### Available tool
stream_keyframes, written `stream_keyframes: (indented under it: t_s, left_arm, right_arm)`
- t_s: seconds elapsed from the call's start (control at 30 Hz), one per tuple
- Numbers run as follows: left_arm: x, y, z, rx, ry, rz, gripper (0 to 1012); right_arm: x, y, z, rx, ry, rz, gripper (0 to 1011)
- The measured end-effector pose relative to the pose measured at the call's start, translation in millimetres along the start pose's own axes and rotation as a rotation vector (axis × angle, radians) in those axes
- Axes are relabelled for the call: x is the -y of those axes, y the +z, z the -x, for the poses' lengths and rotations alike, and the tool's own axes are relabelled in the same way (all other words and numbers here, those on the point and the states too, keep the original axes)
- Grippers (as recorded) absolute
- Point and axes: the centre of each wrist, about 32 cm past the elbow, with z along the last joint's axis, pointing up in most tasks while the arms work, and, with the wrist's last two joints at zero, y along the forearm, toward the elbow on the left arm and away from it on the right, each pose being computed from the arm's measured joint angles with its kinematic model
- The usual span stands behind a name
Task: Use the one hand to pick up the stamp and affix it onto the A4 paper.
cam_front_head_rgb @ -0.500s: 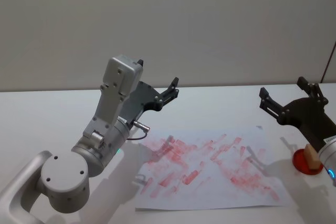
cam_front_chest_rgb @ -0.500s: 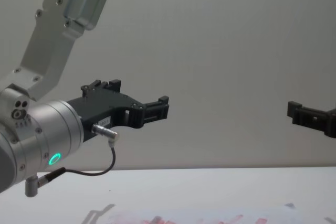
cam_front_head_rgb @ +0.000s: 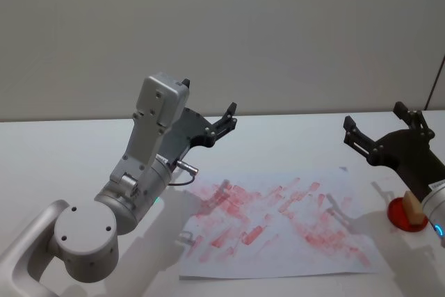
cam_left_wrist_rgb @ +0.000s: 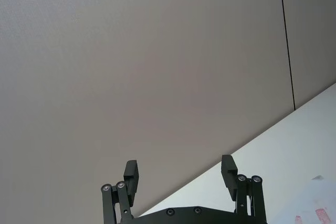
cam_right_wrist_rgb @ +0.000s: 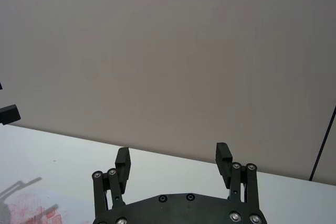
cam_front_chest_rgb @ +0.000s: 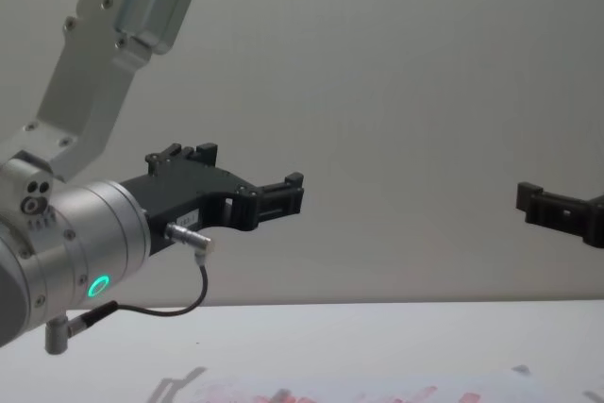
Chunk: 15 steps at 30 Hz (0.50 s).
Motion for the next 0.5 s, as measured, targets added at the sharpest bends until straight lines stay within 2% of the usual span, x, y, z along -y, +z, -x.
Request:
stream_keyframes:
  t_s: [0.5]
  left_arm:
    - [0.0, 0.0, 0.0, 0.0, 0.0, 0.0, 1001]
  right_arm:
    - [0.0, 0.0, 0.0, 0.0, 0.0, 0.0, 1001]
